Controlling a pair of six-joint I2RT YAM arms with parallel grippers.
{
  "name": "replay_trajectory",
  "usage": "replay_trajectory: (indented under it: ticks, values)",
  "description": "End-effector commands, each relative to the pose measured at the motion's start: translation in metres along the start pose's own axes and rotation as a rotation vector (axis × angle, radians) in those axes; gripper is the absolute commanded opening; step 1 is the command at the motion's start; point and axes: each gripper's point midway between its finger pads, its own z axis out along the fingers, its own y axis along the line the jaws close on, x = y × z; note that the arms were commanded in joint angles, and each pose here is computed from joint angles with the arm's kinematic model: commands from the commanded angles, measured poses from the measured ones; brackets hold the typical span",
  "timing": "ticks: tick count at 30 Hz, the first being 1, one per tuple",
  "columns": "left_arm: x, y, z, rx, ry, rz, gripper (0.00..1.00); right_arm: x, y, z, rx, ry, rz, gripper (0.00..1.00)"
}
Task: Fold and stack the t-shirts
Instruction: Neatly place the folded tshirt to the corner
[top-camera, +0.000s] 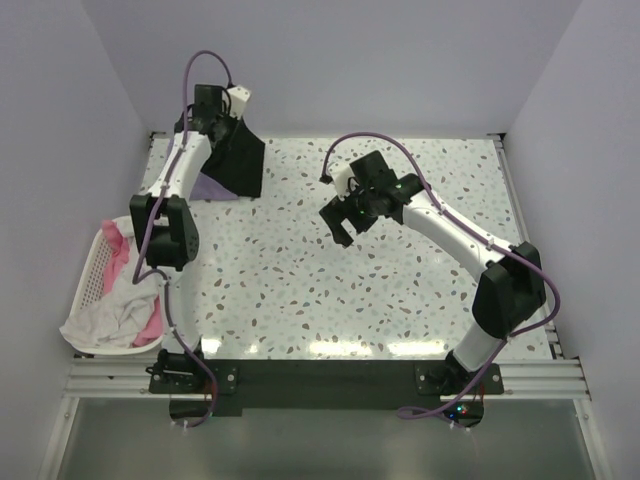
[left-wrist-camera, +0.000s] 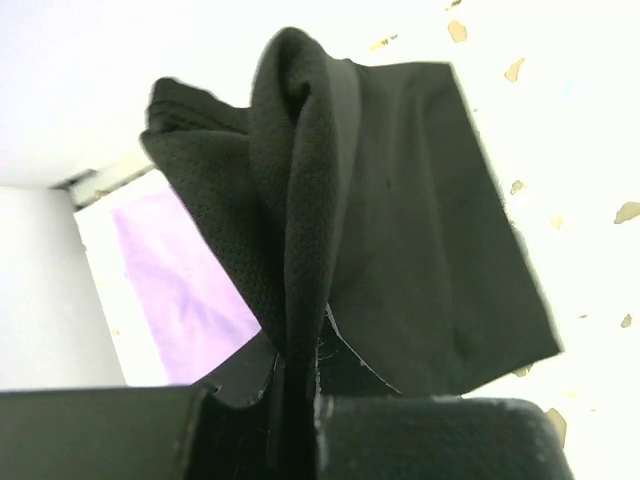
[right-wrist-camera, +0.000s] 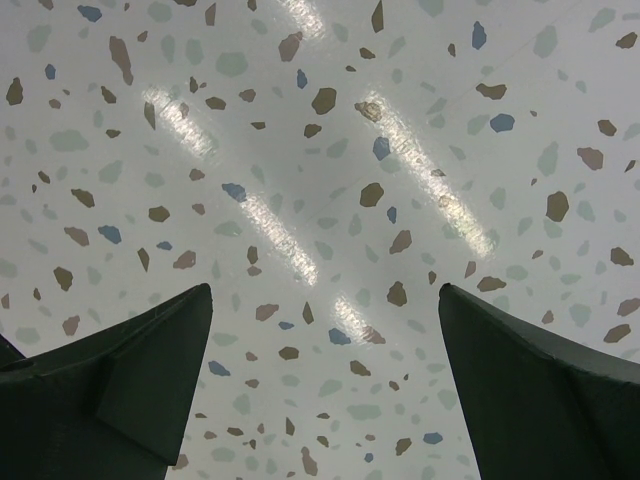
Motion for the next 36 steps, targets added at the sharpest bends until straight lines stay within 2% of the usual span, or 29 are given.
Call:
replay_trajectory:
  ticks: [1,15,23,36]
  values:
    - [-0.062,0.039,-0.059,-0.101,-0.185,0.007,0.00,-0.008,0.001,-0.013,0.011,-0.039,-0.007,0.99]
    - [-0.042,0.043,-0.056,-0.106,-0.131,0.018,0.00,-0.008,0.000,-0.015,0.017,-0.036,-0.007,0.99]
    - [-0.031,0.066,-0.050,-0.140,-0.124,0.027,0.00,-0.007,0.001,-0.012,0.008,-0.025,-0.003,0.99]
    - [0.010,0.099,-0.008,-0.161,-0.071,0.051,0.00,-0.002,-0.001,-0.003,0.009,0.016,0.000,0.99]
